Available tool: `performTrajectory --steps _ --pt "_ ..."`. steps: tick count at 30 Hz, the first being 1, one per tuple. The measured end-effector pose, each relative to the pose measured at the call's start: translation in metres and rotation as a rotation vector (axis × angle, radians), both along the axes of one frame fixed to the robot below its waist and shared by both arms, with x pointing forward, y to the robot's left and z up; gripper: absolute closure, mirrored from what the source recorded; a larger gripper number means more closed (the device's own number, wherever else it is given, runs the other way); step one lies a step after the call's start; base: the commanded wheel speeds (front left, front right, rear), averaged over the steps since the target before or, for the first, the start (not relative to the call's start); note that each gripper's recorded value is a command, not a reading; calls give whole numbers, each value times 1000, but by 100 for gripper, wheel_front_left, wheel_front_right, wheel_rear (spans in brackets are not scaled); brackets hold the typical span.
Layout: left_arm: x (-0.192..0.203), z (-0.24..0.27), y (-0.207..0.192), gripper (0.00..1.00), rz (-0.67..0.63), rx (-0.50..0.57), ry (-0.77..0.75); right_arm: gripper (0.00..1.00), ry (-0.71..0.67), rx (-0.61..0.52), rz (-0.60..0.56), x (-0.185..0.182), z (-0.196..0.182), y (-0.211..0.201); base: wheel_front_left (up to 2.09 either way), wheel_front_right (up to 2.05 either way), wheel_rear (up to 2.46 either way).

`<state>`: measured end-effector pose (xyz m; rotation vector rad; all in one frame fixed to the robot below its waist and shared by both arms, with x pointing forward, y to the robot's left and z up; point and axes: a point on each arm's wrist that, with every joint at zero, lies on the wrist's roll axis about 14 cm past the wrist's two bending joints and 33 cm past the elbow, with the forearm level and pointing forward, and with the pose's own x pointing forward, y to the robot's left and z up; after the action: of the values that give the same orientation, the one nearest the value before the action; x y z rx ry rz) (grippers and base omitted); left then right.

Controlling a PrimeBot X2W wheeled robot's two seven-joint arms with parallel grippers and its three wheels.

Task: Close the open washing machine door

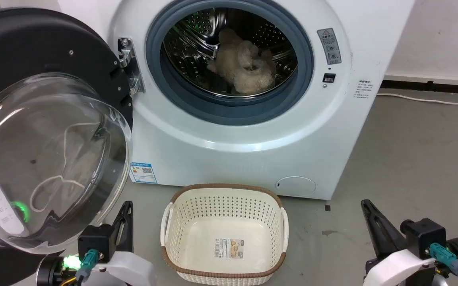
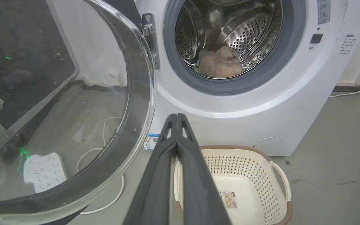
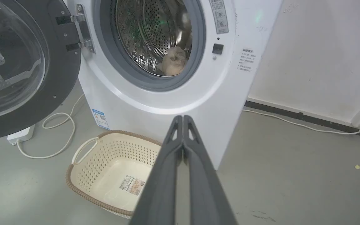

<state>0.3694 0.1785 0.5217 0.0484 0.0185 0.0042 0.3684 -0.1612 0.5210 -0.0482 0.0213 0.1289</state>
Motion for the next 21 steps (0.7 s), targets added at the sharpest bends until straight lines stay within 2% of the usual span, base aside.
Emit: performTrajectory --steps 21 --pt "0 0 0 100 0 0 0 100 0 0 0 0 0 0 0 0 0"
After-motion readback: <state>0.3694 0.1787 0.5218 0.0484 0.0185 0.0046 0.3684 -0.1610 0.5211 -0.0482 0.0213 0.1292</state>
